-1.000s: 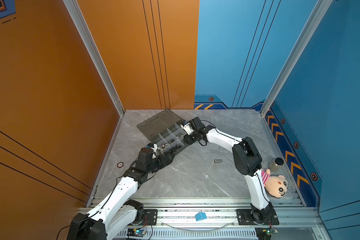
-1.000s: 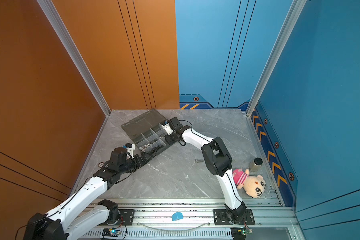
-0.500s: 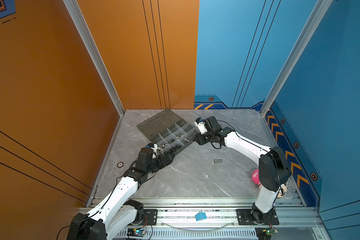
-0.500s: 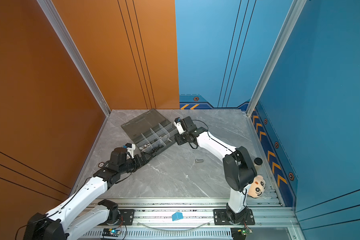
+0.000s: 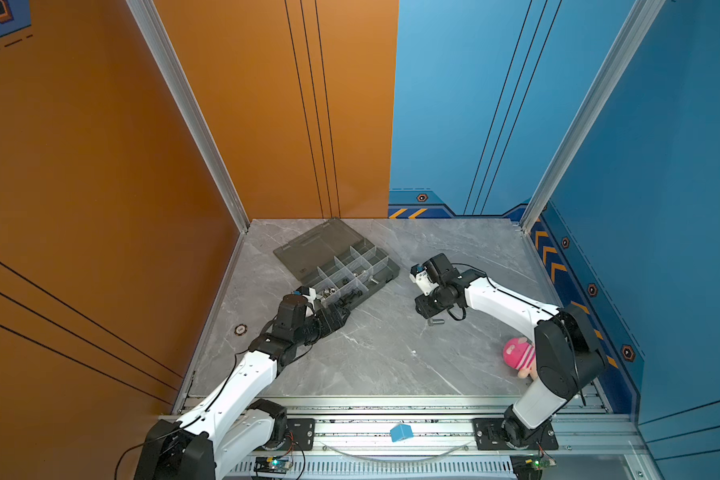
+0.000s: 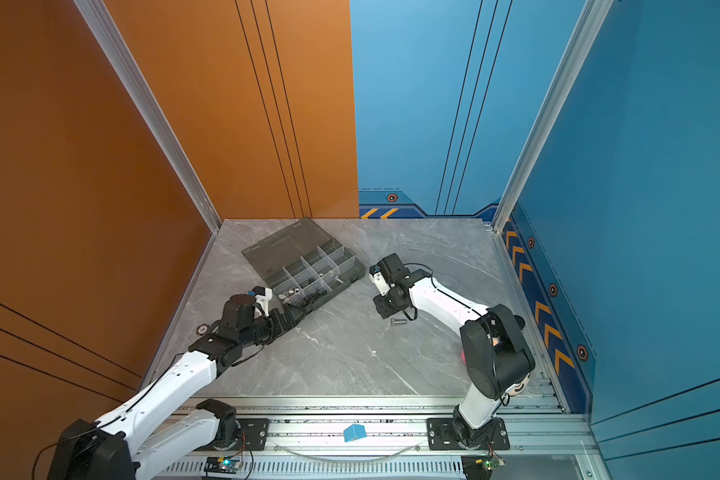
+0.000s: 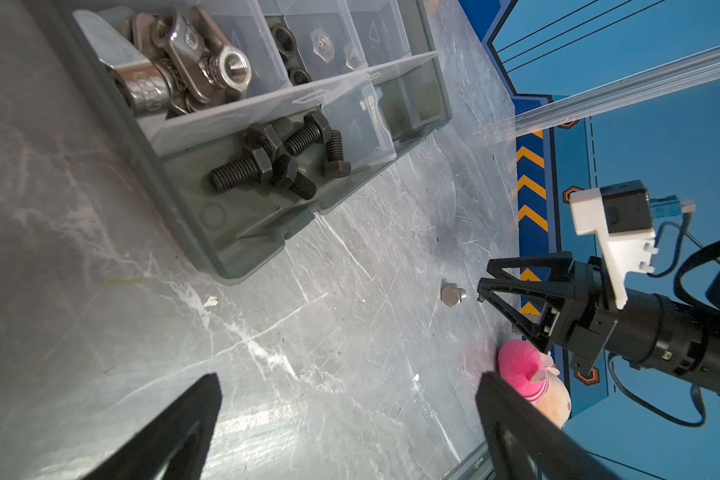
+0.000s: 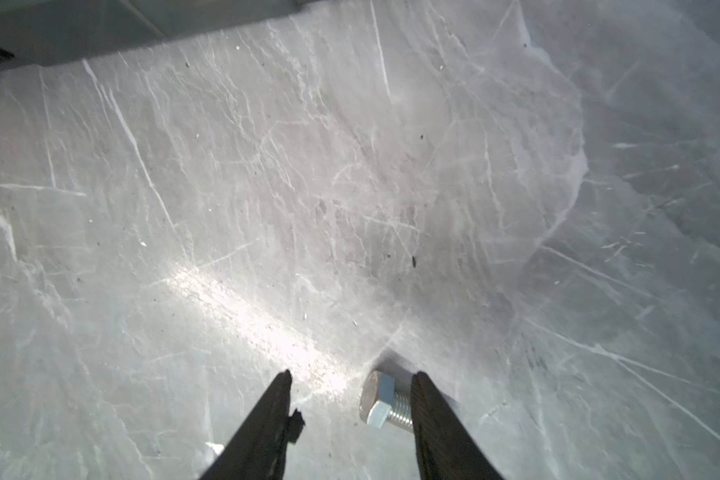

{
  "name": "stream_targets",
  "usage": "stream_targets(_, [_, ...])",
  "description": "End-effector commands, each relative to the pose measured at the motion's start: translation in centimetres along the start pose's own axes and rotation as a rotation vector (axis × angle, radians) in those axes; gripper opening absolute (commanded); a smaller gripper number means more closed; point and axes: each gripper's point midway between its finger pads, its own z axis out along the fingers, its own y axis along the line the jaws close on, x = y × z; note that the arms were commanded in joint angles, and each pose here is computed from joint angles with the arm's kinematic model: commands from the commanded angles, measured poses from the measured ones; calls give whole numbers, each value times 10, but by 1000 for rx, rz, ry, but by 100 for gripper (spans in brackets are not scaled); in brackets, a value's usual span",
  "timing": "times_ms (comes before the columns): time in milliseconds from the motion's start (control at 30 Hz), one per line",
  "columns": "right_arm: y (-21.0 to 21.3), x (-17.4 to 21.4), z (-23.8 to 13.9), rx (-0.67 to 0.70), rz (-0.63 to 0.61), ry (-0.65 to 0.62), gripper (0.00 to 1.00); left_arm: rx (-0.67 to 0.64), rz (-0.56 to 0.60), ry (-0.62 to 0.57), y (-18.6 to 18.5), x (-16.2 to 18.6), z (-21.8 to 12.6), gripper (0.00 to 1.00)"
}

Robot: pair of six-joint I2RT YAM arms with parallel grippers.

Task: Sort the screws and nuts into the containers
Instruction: 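Move the right gripper back down over the other silver bolt on the table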

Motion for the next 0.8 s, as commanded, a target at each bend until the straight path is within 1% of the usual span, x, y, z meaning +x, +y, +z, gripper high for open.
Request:
stream_targets(0, [-2, 33, -5, 25, -106, 102, 49, 12, 0, 10, 0, 1, 1, 98])
stream_targets(67, [-2, 39, -5, 34, -178, 106, 49, 12, 0, 10, 0, 1, 1, 98])
stream_targets(100, [-3, 39, -6, 35, -192, 95, 49, 11, 1, 11, 0, 1, 1, 97])
stream_targets(200, [1, 36, -8, -32, -208, 57, 49, 13, 0, 13, 0, 1, 1, 97])
stream_targets(267, [-1, 37, -7, -30, -243, 59, 49, 13, 2, 13, -1, 1, 1, 98])
stream_targets(367, [-8, 40, -3, -10, -289, 91, 49, 11, 1, 13, 0, 1, 1, 98])
stream_targets(567, [-17, 55, 13, -40, -338, 194, 49, 11, 0, 16, 1, 2, 2, 98])
stream_targets(667, [-19, 61, 19, -73, -333, 229, 49, 7, 1, 15, 2, 2, 1, 98])
stream_targets(767, [-23, 63, 25, -76, -331, 253, 49, 6, 0, 12, 1, 1, 1, 98])
